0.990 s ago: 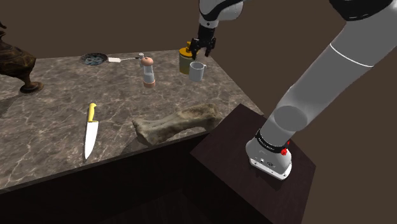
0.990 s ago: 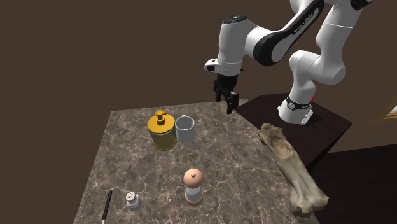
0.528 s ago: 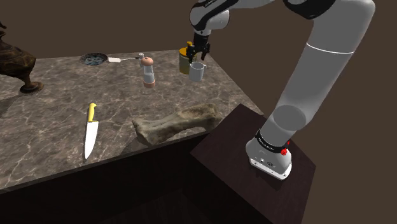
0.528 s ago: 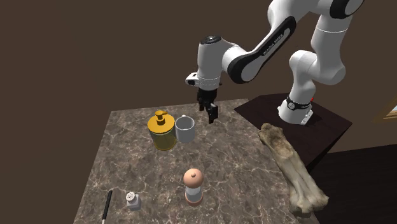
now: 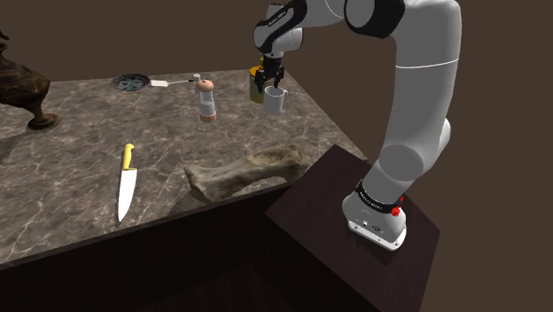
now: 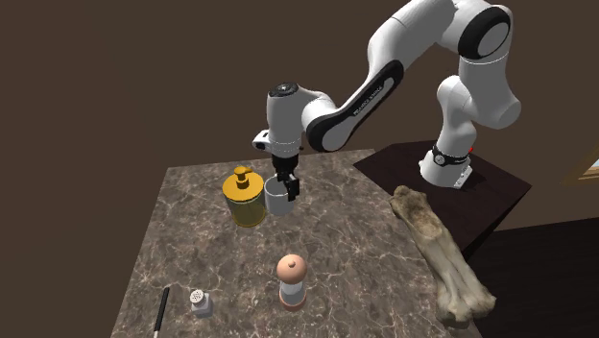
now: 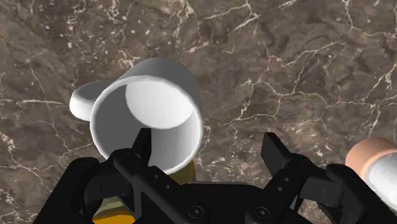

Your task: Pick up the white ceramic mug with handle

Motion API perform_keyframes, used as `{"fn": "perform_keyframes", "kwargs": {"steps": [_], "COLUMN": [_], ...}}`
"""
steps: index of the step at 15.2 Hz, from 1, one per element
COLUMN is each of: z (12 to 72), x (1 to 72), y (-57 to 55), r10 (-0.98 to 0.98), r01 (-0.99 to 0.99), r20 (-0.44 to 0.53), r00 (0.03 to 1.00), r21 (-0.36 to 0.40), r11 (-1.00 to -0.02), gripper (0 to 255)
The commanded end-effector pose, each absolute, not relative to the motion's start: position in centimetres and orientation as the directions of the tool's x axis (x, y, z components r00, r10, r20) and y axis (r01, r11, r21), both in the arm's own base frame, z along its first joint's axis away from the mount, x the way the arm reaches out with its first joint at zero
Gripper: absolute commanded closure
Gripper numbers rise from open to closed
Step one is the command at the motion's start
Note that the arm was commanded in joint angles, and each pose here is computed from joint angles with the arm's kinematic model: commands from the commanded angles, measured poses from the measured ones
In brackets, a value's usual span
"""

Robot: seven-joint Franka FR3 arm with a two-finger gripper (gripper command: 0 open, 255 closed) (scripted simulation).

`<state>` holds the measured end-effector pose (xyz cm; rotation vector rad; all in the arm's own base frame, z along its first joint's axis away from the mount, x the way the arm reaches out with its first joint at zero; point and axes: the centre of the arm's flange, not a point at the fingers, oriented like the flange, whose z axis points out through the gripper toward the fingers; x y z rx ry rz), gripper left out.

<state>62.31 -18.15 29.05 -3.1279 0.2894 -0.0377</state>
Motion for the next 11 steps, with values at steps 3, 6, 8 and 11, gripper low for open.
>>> {"fn": "perform_keyframes", "kwargs": {"steps": [3, 6, 8, 11], "z": [26.7, 25.1, 24.3, 24.3], "x": [62.7, 62.7, 62.7, 62.7], "y": [-18.6, -18.6, -18.6, -18.6], "r10": [-0.183, -0.183, -0.183, -0.183], "r01": [-0.183, -0.183, -0.183, -0.183], "r20": [0.023, 0.023, 0.023, 0.023], "r00": [0.983, 0.983, 0.983, 0.983], "r21": [0.001, 0.001, 0.001, 0.001], "r11": [-0.983, -0.983, -0.983, -0.983], "gripper": [0, 0, 0, 255]}}
